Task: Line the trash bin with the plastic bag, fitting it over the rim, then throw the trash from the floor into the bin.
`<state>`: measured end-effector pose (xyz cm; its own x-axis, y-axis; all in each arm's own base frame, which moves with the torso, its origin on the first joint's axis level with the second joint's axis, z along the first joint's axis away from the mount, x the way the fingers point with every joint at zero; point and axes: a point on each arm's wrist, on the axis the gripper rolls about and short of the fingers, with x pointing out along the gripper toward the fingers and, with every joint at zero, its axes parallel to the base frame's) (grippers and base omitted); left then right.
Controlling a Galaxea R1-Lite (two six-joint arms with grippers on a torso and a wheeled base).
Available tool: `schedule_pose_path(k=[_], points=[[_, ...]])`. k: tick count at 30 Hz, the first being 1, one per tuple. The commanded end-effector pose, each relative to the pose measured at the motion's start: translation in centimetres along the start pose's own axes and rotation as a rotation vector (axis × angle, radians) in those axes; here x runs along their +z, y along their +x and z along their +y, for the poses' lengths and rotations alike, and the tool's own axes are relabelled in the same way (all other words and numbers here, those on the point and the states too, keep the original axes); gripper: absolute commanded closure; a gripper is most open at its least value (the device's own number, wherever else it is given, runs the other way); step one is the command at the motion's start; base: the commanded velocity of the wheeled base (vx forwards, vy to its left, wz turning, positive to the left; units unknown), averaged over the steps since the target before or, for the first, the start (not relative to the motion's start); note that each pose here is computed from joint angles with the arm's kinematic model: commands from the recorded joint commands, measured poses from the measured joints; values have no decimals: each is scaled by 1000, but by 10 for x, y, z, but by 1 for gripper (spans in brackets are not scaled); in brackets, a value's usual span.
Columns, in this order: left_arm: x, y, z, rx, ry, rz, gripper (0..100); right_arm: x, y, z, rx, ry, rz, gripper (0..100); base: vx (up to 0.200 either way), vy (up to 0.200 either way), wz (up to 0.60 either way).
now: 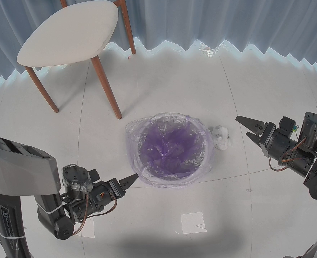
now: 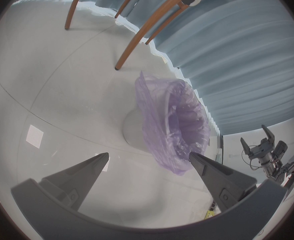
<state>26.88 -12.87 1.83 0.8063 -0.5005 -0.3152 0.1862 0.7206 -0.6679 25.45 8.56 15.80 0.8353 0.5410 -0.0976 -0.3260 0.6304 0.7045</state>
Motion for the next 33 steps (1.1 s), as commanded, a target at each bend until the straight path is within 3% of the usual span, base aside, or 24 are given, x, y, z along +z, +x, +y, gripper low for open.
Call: schedule_pose_path(k=[1, 8, 17, 18, 23, 33], points=[[-14, 13, -4, -24, 10, 42, 0, 1, -2, 3, 25, -10, -24, 0, 0, 0, 0], [-6, 31, -8, -82, 16, 12, 0, 0, -6, 5, 43, -18, -39, 0, 0, 0, 0], [-9, 33, -6, -88, 18, 33, 0, -3, -6, 8, 55, -18, -29, 0, 0, 0, 0], [-10, 34, -4, -83, 17, 36, 100, -3, -6, 9, 56, -18, -28, 0, 0, 0, 0], [-8, 39, -3, -89, 15, 23, 100, -3, -6, 9, 57, -18, -29, 0, 0, 0, 0], [-12, 49, 22, -17, 0, 29, 100, -5, -6, 7, 51, -17, -20, 0, 0, 0, 0]])
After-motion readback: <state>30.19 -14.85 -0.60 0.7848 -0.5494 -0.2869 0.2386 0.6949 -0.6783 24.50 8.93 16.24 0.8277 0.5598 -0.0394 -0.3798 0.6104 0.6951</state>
